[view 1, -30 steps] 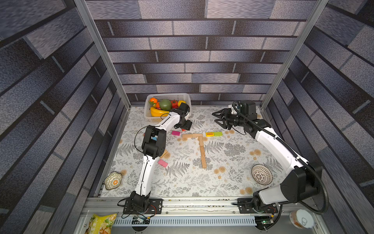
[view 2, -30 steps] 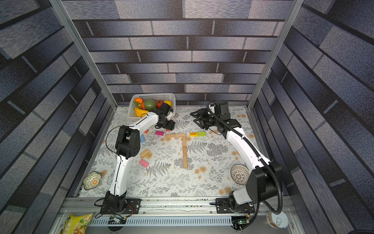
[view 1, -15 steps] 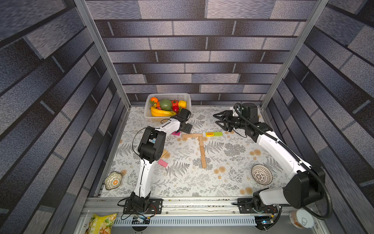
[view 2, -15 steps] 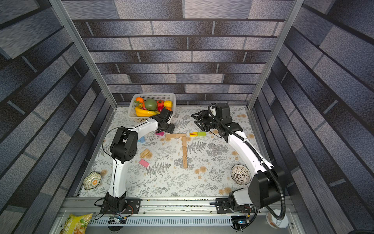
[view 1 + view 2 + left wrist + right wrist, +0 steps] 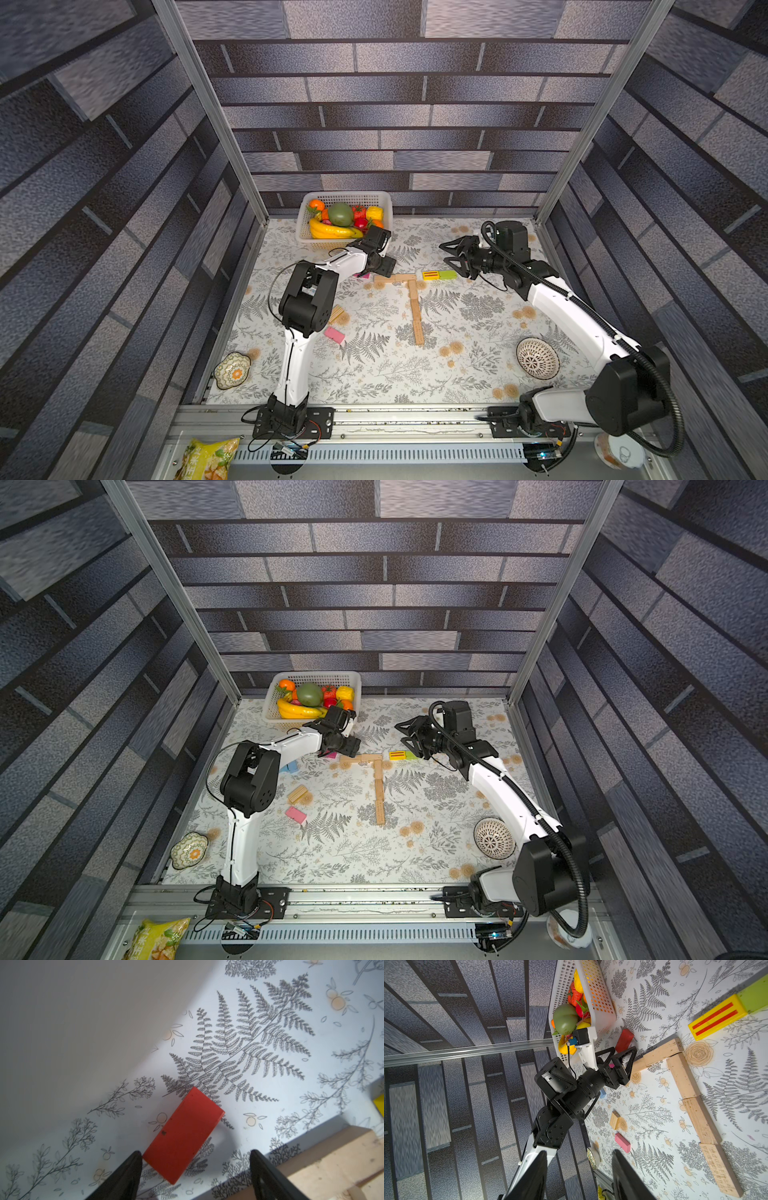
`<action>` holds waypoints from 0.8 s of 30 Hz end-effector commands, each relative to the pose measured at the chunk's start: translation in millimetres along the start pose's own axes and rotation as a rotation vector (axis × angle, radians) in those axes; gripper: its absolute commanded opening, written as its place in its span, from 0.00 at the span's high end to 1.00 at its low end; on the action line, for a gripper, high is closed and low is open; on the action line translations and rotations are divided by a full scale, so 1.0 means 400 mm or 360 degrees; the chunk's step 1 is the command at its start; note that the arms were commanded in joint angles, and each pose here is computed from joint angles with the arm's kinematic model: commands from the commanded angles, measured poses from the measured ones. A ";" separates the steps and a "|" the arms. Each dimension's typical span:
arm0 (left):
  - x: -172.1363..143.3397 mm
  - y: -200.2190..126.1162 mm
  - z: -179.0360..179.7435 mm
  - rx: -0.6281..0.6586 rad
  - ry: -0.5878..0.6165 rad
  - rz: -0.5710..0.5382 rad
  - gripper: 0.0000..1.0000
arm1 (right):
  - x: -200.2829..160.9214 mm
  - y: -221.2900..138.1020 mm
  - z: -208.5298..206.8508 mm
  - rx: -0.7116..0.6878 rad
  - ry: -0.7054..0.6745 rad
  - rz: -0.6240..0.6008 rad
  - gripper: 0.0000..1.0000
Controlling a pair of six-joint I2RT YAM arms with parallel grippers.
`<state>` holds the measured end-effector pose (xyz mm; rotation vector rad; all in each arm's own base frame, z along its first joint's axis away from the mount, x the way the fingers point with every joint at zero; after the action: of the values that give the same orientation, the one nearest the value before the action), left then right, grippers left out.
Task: Assemble the number 7 with building blocks
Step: Pick up the building block from the center of the board.
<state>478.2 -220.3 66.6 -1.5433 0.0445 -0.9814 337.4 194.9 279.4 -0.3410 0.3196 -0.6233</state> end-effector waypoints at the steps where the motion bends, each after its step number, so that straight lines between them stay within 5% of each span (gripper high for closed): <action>1: -0.030 0.032 -0.036 -0.0104 0.0011 0.0100 0.16 | 0.003 -0.022 0.007 0.0039 0.0000 -0.0050 0.48; 10: -0.019 0.042 -0.046 -0.0114 0.0016 0.0115 0.22 | 0.006 -0.024 0.000 0.0043 0.0012 -0.0076 0.48; 19: -0.034 0.064 -0.050 -0.0111 0.0041 0.0182 0.38 | 0.013 -0.014 -0.005 0.0037 0.0020 -0.0076 0.49; 22: -0.036 0.066 -0.058 -0.0096 0.0057 0.0192 0.37 | 0.015 -0.013 -0.001 0.0049 0.0022 -0.0076 0.48; 24: -0.033 0.068 -0.052 -0.0076 0.0046 0.0193 0.27 | 0.014 -0.014 0.001 0.0054 0.0021 -0.0075 0.49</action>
<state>483.0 -241.2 57.2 -1.5620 0.0975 -0.9858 333.5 190.3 280.6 -0.3271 0.3197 -0.6548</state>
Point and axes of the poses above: each gripper's point midway between its finger pads, its own y axis out along the fingers, its own z axis along the line the jaws close on, x = y × z, the point moved 3 cm from there along -y, back along the fingers, and after that the axes turned 12 degrees about y, right-handed, at the moved point
